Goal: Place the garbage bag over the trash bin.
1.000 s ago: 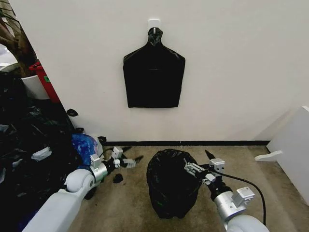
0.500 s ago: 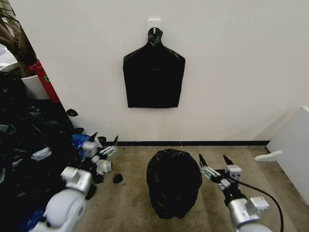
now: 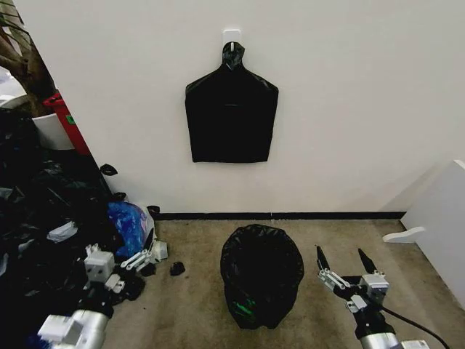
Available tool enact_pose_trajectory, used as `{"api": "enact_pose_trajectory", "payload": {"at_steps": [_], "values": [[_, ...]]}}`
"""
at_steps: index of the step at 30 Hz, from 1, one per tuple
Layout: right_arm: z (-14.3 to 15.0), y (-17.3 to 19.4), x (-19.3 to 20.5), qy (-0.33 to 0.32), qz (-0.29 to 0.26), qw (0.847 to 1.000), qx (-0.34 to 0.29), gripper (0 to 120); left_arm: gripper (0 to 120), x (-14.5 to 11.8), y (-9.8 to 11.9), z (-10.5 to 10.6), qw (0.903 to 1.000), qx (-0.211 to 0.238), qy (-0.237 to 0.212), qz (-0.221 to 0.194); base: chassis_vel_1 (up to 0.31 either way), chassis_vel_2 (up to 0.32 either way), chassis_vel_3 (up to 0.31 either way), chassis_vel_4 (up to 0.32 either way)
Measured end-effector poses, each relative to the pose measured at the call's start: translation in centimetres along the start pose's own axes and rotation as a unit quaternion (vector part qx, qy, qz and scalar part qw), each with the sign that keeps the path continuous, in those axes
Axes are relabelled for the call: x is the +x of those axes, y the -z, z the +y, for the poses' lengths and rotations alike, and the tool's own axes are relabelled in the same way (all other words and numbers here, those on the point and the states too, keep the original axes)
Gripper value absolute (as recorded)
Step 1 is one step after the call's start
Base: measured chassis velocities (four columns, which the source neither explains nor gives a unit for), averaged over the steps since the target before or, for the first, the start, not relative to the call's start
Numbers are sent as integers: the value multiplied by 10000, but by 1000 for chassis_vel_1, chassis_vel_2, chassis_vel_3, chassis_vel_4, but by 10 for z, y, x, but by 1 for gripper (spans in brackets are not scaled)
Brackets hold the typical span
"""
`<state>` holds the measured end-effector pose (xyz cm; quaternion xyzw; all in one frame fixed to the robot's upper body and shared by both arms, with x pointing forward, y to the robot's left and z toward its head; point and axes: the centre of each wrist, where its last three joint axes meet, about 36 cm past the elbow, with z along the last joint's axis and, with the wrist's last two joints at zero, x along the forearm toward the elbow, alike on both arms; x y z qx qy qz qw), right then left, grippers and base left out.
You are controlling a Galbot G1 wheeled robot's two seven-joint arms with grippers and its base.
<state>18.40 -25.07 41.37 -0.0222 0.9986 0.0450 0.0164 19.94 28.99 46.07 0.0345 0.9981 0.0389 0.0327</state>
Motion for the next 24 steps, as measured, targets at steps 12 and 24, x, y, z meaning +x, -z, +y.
{"api": "enact_pose_trajectory", "payload": {"at_steps": [12,24], "values": [[-3,8,4,-107,-51,9997,-219,100,100,4,2,-1,10000,40,-53,52,0,0,0,0],[-1,14,3,-45,-21,9996,-267,100,100,3,4,-8,9993,257,-183,206,0,0,0,0]]}}
